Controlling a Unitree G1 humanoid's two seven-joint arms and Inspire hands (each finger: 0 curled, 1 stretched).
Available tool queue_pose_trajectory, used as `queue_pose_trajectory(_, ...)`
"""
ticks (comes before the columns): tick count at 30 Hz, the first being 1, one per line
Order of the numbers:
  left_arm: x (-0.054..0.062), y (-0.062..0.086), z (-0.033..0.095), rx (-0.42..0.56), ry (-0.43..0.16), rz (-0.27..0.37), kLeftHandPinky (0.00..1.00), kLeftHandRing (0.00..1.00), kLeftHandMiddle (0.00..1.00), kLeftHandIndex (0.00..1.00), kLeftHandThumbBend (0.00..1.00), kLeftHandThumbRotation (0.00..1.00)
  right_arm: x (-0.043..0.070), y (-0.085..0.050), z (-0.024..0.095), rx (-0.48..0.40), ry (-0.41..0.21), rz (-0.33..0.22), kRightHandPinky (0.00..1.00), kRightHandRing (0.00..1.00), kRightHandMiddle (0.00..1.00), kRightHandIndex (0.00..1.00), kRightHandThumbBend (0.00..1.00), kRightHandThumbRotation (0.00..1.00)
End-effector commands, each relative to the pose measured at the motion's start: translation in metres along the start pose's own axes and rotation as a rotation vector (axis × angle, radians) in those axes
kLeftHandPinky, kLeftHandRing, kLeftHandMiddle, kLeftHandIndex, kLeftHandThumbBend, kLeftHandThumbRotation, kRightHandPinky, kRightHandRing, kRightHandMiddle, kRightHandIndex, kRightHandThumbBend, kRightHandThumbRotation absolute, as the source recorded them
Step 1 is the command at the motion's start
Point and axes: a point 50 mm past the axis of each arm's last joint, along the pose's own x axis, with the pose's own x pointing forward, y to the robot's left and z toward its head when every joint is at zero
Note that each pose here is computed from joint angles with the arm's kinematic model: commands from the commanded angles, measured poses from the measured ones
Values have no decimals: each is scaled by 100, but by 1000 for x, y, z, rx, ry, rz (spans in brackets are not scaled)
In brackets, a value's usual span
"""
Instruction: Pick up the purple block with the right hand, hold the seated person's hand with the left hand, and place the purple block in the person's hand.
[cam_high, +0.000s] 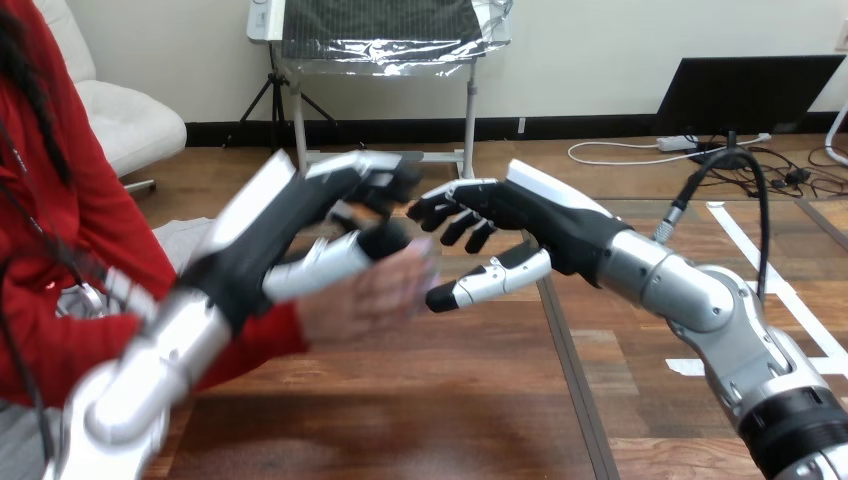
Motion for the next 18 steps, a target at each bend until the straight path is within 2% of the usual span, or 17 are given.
queue_pose_trajectory(1, -6, 1, 14, 13, -77, 89, 62, 72, 73, 74, 100, 100, -4, -16, 8, -6, -52, -64, 66, 73, 78, 79, 100, 43)
queue_pose_trajectory(9, -24, -14, 8, -30, -75, 140, 60, 69, 71, 70, 100, 100, -12, -11, 2, 31, -51, -85, 66, 73, 78, 78, 100, 42)
queue_pose_trajectory(15, -37, -25, 4, -67, -68, 165, 60, 69, 71, 69, 91, 100, -20, -7, -2, 59, -51, -104, 66, 73, 77, 78, 100, 42)
queue_pose_trajectory(18, -48, -33, 1, -100, -45, 176, 60, 69, 71, 68, 89, 100, -27, -3, -5, 64, -58, -127, 65, 73, 77, 78, 100, 44)
